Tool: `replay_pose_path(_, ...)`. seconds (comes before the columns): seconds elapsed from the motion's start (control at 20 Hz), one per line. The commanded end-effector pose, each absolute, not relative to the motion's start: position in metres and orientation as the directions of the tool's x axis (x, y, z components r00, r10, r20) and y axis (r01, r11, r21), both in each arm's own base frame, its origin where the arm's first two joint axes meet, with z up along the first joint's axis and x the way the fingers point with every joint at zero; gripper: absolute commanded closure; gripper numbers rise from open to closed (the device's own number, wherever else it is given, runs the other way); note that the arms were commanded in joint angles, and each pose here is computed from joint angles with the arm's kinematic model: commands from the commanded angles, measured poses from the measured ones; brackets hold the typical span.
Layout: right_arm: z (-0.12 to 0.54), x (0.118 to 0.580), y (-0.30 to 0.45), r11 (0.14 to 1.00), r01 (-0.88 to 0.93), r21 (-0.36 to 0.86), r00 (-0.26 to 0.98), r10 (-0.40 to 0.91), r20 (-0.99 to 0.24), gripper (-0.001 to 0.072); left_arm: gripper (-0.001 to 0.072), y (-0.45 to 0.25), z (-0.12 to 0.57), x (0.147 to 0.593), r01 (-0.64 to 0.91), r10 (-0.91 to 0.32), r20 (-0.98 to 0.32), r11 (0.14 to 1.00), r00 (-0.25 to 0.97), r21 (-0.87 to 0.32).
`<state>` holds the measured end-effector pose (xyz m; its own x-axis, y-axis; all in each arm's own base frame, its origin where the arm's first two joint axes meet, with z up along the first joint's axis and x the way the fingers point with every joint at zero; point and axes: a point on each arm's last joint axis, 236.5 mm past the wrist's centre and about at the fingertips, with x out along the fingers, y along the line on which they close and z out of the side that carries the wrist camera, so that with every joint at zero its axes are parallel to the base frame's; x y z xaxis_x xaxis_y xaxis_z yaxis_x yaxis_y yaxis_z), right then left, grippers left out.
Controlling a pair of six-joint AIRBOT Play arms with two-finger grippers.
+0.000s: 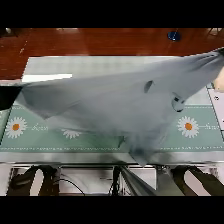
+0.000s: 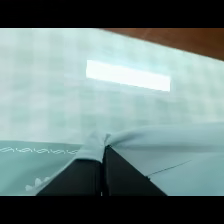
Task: Fold the shirts.
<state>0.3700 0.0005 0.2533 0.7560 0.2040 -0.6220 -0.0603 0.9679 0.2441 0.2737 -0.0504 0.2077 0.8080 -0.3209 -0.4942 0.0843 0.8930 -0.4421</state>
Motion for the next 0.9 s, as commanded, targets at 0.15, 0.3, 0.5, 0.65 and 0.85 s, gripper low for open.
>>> replay_pose_path(0.15, 0.155, 0.465, 0.03, 0.946, -0.121, 0.3, 0.656, 0.303, -0.692, 0.0694, 0.0686, -0.032, 0.107, 0.375, -0.001, -0.402, -0.569, 0.816, 0.718, -0.578)
replay_pose_path(0.3, 0.126, 0.501, 0.044, 0.953, -0.13, 0.275, 0.675, 0.288, -0.679, 0.0694, 0.0686, -0.025, 0.071, 0.41, -0.045, -0.426, -0.573, 0.775, 0.7, -0.631)
replay_pose_path(0.5, 0.108, 0.534, 0.039, 0.957, -0.097, 0.272, 0.727, 0.255, -0.638, 0.0694, 0.0686, -0.003, 0.05, 0.454, -0.084, -0.372, -0.539, 0.761, 0.755, -0.643)
replay_pose_path(0.65, 0.083, 0.544, 0.036, 0.958, -0.078, 0.275, 0.71, 0.247, -0.659, 0.0693, 0.0686, 0.003, 0.03, 0.475, -0.113, -0.341, -0.55, 0.767, 0.763, -0.632)
replay_pose_path(0.85, 0.028, 0.537, 0.045, 0.946, -0.06, 0.318, 0.598, 0.289, -0.748, 0.0692, 0.0664, -0.017, -0.013, 0.479, -0.126, -0.377, -0.606, 0.771, 0.701, -0.625)
